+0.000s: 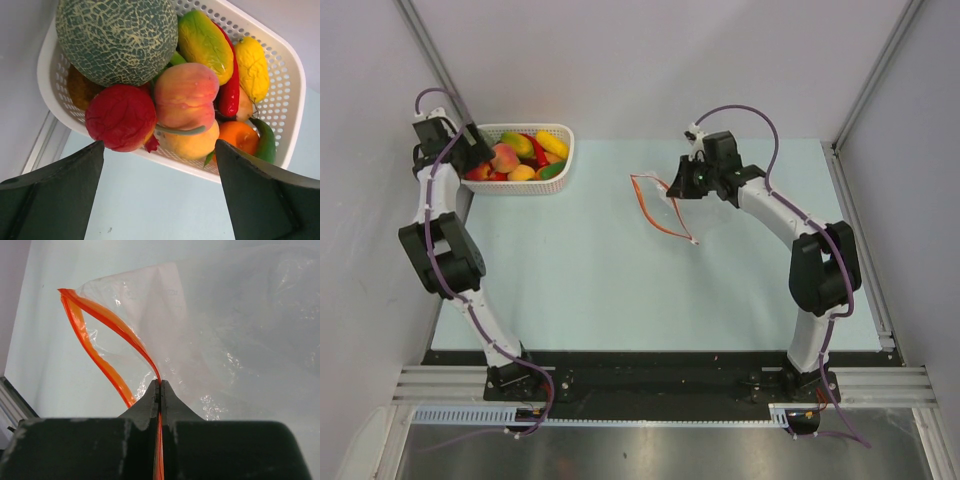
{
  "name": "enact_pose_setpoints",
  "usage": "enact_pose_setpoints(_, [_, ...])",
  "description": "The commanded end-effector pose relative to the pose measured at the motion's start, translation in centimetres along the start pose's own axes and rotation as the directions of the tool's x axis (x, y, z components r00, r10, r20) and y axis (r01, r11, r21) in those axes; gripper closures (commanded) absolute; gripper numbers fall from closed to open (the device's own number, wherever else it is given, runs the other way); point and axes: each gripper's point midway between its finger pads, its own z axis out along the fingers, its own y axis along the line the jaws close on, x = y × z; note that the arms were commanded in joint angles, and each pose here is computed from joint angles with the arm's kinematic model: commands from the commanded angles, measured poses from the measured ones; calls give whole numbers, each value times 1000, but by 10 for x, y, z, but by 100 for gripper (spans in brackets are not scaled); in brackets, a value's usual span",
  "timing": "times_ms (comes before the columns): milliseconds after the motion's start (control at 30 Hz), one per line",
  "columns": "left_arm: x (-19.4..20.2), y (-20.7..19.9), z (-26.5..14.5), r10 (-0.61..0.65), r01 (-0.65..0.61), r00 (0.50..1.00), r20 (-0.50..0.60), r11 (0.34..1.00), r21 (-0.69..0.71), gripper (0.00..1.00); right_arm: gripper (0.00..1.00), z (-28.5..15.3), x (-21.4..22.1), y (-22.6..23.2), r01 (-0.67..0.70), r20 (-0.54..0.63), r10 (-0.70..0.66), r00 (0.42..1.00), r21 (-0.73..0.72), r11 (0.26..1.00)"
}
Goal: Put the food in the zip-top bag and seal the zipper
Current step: Pick up the fake fruit from the bin.
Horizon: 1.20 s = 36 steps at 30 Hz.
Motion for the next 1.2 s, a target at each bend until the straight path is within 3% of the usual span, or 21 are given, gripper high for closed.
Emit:
enact_pose_setpoints(0, [-16, 9, 3, 10, -8, 998, 68, 999, -34, 6, 100, 0, 0, 10, -17, 5, 17, 1000, -59, 998])
enact_pose_setpoints(267, [6, 22, 14, -30, 31, 999, 11, 999, -43, 10, 100, -2, 11, 14, -83, -17, 82, 996, -85, 993])
enact_pose_setpoints(700, [11, 38, 45, -76, 76, 997, -6, 996, -53, 18, 100, -15, -20, 34, -85, 37, 90, 995, -137, 987])
enact_pose_setpoints(900, [7, 30, 32, -75, 75, 997, 2, 997, -11, 32, 100, -26, -26, 42, -124, 27, 130, 991, -147, 981])
enact_pose_setpoints(1167, [-10, 17, -1, -48, 47, 997, 68, 999, 19, 40, 100, -31, -35, 50, -129, 38, 137, 990, -157, 979])
